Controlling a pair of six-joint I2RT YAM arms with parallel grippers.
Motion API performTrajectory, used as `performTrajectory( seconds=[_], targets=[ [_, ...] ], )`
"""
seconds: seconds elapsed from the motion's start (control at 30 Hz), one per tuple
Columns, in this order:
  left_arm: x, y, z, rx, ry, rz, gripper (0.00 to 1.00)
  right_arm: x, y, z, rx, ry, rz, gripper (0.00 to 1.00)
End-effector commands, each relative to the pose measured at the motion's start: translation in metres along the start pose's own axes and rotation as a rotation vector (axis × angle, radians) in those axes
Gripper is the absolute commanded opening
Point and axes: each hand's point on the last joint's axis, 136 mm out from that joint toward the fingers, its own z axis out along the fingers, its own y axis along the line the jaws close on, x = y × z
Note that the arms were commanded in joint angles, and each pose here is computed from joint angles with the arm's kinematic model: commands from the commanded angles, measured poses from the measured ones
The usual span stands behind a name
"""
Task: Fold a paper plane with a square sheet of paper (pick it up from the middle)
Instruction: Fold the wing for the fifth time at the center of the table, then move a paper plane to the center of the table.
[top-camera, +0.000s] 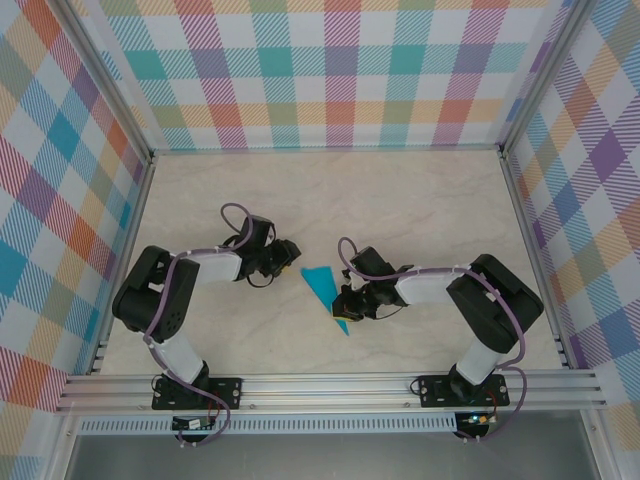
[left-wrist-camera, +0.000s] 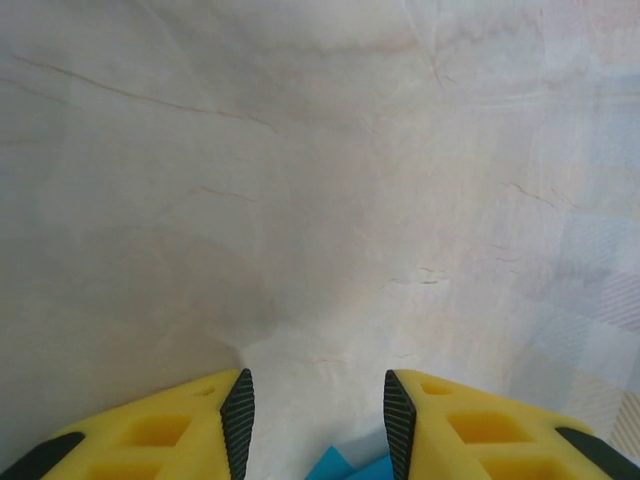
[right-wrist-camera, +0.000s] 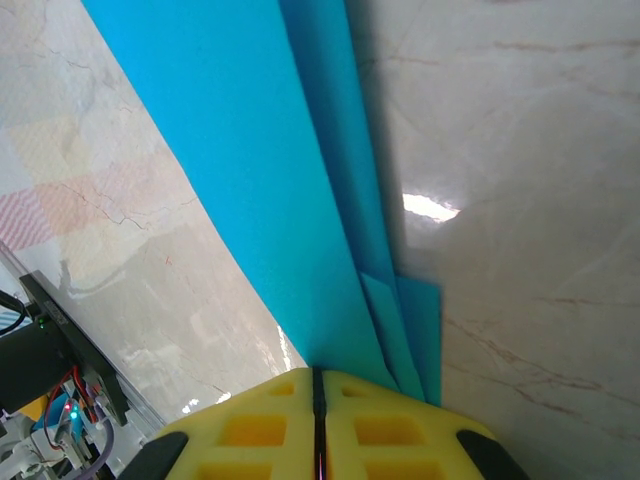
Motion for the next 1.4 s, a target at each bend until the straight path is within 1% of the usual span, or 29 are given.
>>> performTrajectory(
  seconds=[0.0,0.1,0.17,0.23,0.27,0.33,0.4,0.53,0.6,0.63,0.7,0.77,0.83,0.97,1.1,1.2,1.3,1.37],
  targets=[
    [-0.008,0.003,-0.022,-0.022,-0.043,0.008,0.42,0.028,-0.044,0.011,0.146,0.101,0.090,0.09],
    [-0.006,-0.008,-0.041,0.030,-0.062,0.001,0.42,0.022,-0.031,0.010,0.101,0.081,0.077,0.13],
    [-0.001,-0.014,-0.052,0.054,-0.061,0.003,0.42,0.015,-0.011,0.005,0.028,0.059,0.052,0.16],
    [0.008,-0.019,-0.061,0.067,-0.051,0.012,0.43,0.007,0.011,-0.007,-0.028,0.012,0.012,0.20],
    [0.014,-0.019,-0.066,0.062,-0.046,0.019,0.44,0.003,0.019,-0.017,-0.041,-0.026,-0.012,0.22],
    [0.026,-0.014,-0.074,0.005,-0.033,0.029,0.47,-0.006,0.027,-0.039,-0.029,-0.105,-0.045,0.27],
    [0.038,-0.010,-0.080,-0.068,-0.029,0.056,0.56,-0.016,0.024,-0.063,0.006,-0.190,-0.047,0.32],
    [0.066,-0.003,-0.080,-0.203,0.006,0.123,0.66,-0.033,-0.011,-0.092,0.063,-0.292,0.051,0.43],
    [0.077,-0.005,-0.076,-0.263,0.023,0.164,0.68,-0.038,-0.023,-0.097,0.047,-0.303,0.099,0.44],
    [0.082,-0.010,-0.074,-0.286,0.030,0.194,0.69,-0.040,-0.025,-0.098,0.036,-0.307,0.109,0.46],
    [0.093,-0.020,-0.068,-0.323,0.040,0.250,0.70,-0.041,-0.031,-0.098,0.053,-0.313,0.126,0.48],
    [0.100,-0.029,-0.061,-0.351,0.049,0.288,0.72,-0.041,-0.034,-0.096,0.060,-0.313,0.133,0.49],
    [0.107,-0.033,-0.050,-0.388,0.071,0.314,0.73,-0.041,-0.033,-0.094,0.046,-0.311,0.132,0.52],
    [0.114,-0.035,-0.034,-0.436,0.098,0.327,0.72,-0.042,-0.024,-0.089,-0.003,-0.290,0.107,0.55],
    [0.113,-0.036,-0.027,-0.449,0.095,0.318,0.71,-0.043,-0.012,-0.084,-0.043,-0.251,0.059,0.57],
    [0.111,-0.029,-0.029,-0.479,0.091,0.318,0.64,-0.044,-0.004,-0.078,-0.050,-0.221,0.022,0.58],
    [0.109,-0.017,-0.034,-0.506,0.082,0.301,0.52,-0.043,0.007,-0.070,-0.060,-0.189,-0.015,0.58],
    [0.109,-0.013,-0.038,-0.495,0.070,0.284,0.47,-0.043,0.012,-0.065,-0.059,-0.173,-0.039,0.58]
  ],
)
